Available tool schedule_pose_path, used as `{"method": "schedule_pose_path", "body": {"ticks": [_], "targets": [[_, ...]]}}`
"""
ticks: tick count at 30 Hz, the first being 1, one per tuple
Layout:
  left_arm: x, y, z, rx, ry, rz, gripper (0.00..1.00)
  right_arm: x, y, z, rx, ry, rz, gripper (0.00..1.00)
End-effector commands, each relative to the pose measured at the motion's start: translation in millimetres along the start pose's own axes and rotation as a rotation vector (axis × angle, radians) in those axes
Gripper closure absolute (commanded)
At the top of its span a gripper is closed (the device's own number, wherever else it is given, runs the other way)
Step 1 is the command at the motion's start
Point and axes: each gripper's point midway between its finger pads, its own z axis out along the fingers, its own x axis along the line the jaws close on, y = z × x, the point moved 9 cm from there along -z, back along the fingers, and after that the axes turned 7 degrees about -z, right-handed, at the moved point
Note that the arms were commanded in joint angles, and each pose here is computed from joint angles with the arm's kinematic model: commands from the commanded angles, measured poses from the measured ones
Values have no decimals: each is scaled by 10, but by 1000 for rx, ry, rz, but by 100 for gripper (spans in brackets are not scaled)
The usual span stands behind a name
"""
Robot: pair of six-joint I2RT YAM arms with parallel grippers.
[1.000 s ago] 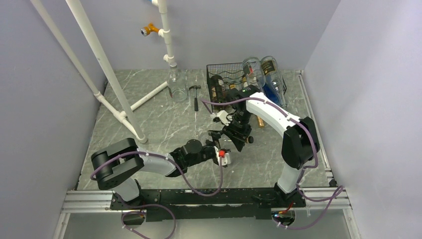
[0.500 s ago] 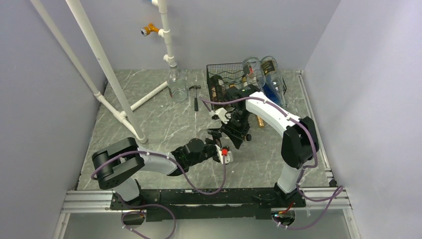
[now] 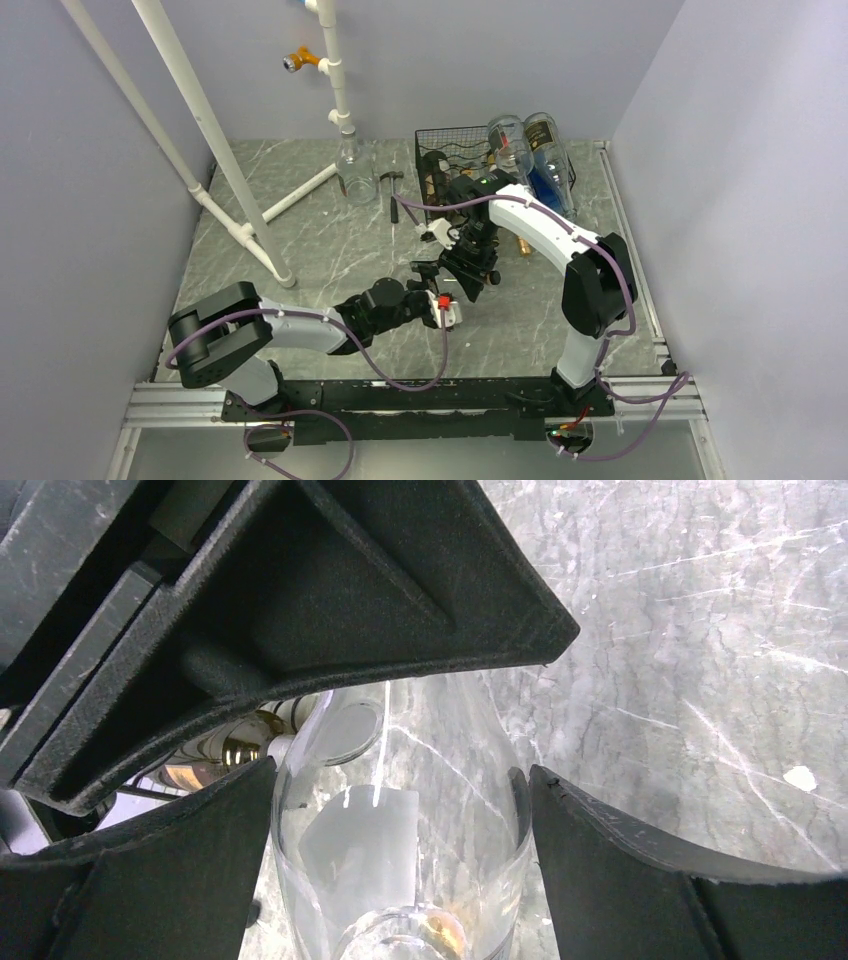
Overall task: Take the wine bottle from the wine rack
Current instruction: Place the wine bottle at the center of the board.
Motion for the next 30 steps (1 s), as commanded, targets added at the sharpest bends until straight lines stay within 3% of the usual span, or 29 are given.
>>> {"method": "schedule_pose_path", "body": {"ticks": [1,10,18,26,30], "targets": [[78,60,-55,-50,49,-110,59,107,101,-173,-102,13,-41,66],[131,56,-118,-74,64,-142,77,110,118,-154,-121,22,-38,45],[175,48,-188,-91,81,-159,84,103,140,-137,-138,26,-43,40],[226,29,-255,-96,100,-172,85,121,180,-195,-205,15,-79,48],[247,37,-287,-108,101,-175,85,196,218,-316,-269,27,-126,59]]}}
